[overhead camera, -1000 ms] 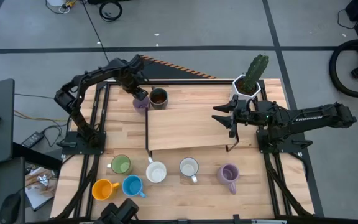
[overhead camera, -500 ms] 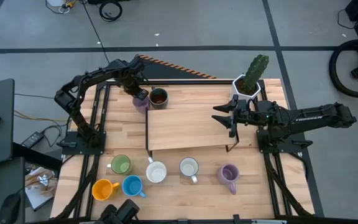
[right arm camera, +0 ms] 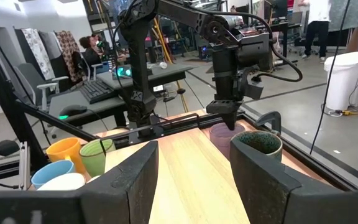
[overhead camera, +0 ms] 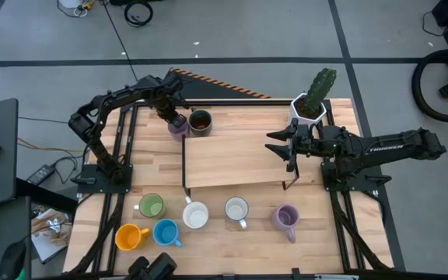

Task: Place coffee mugs
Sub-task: Put the top purple mug on the shelf

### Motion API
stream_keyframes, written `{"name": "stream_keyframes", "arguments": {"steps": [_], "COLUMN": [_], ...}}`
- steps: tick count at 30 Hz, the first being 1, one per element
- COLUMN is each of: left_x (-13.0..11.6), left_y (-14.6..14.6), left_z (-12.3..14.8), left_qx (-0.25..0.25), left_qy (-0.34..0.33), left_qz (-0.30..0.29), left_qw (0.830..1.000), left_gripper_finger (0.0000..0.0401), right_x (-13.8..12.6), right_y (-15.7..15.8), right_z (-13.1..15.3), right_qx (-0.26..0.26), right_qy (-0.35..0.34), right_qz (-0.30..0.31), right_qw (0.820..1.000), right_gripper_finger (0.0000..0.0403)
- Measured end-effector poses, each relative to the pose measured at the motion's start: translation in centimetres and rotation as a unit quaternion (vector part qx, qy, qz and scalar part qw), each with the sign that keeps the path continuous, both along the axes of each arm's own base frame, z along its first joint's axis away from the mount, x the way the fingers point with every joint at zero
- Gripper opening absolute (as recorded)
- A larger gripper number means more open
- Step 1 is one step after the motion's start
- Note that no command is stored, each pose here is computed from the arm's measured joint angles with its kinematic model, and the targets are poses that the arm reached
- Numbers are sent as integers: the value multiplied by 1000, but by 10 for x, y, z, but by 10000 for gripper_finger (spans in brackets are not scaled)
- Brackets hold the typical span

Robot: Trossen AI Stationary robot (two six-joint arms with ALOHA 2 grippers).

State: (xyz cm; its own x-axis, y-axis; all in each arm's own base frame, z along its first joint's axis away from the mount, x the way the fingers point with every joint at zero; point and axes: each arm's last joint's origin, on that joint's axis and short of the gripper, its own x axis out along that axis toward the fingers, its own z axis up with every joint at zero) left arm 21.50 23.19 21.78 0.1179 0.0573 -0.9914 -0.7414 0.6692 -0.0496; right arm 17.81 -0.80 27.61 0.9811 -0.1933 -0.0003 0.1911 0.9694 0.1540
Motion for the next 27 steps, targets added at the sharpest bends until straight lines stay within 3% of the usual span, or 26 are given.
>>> {"name": "stream_keyframes", "arguments": {"steps": [14, 27], "left_x": [0, 4], "left_y": [-1, 5], "left_z": [20, 69], "left_qx": [-6, 24], "left_qy": [10, -1], "left_qz": [-25, -29], "left_qw": [1000, 999], "left_gripper_finger": [20, 20], "right_x": [0, 0], "right_y": [0, 0], "right_z": [0, 0], "right_qx": [0, 0], "right_qy": [0, 0], "right_qz": [0, 4], "right_qw": [1000, 1000], "right_gripper_finger": [203, 203]}}
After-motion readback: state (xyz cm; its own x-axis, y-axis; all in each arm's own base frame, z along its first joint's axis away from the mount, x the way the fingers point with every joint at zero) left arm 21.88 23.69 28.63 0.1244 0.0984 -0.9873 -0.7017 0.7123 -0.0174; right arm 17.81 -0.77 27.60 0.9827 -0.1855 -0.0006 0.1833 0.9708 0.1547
